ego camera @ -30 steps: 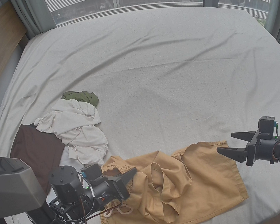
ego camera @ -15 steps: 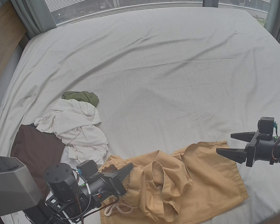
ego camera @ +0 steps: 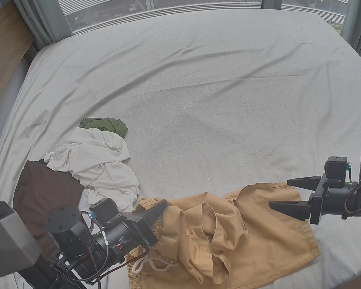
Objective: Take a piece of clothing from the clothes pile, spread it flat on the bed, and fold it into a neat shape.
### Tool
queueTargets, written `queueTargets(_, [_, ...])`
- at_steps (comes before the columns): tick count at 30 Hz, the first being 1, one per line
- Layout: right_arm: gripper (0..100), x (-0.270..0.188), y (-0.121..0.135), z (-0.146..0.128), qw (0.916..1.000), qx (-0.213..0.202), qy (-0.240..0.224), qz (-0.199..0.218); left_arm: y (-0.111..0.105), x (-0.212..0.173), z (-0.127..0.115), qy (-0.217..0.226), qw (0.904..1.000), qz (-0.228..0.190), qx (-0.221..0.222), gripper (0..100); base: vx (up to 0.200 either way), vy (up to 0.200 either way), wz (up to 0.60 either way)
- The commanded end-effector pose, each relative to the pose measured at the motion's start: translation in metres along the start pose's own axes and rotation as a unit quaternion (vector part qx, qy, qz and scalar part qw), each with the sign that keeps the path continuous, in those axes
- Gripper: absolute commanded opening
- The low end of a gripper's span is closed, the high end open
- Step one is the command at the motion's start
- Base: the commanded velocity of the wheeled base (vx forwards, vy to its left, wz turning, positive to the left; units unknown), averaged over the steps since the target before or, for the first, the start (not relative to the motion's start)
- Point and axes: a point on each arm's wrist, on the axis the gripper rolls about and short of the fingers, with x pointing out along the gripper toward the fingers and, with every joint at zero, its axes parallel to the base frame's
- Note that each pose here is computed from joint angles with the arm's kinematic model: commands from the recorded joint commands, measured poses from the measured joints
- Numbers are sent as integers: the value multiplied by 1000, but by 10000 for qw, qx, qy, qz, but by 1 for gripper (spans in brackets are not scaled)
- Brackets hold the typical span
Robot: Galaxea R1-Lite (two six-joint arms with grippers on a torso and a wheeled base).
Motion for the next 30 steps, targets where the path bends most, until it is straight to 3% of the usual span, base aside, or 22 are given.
queueTargets(1, [100, 12, 28, 1, 9979, 113, -6, 645, -4, 0, 7, -153, 9999, -67, 34, 0, 0, 0, 0])
queueTargets(14, [100, 59, 34, -16, 9938, 344, 468, 952, -5, 0, 8, -183, 9998, -73, 57, 0, 0, 0, 0])
queueTargets(18, [100, 67, 38, -14, 9901, 331, 507, 1263, -5, 0, 8, -187, 9998, -83, 67, 0, 0, 0, 0])
queueTargets(30, [100, 105, 30, -27, 9890, 386, 707, 1236, -8, -3, 16, -333, 9993, -140, 90, 0, 0, 0, 0])
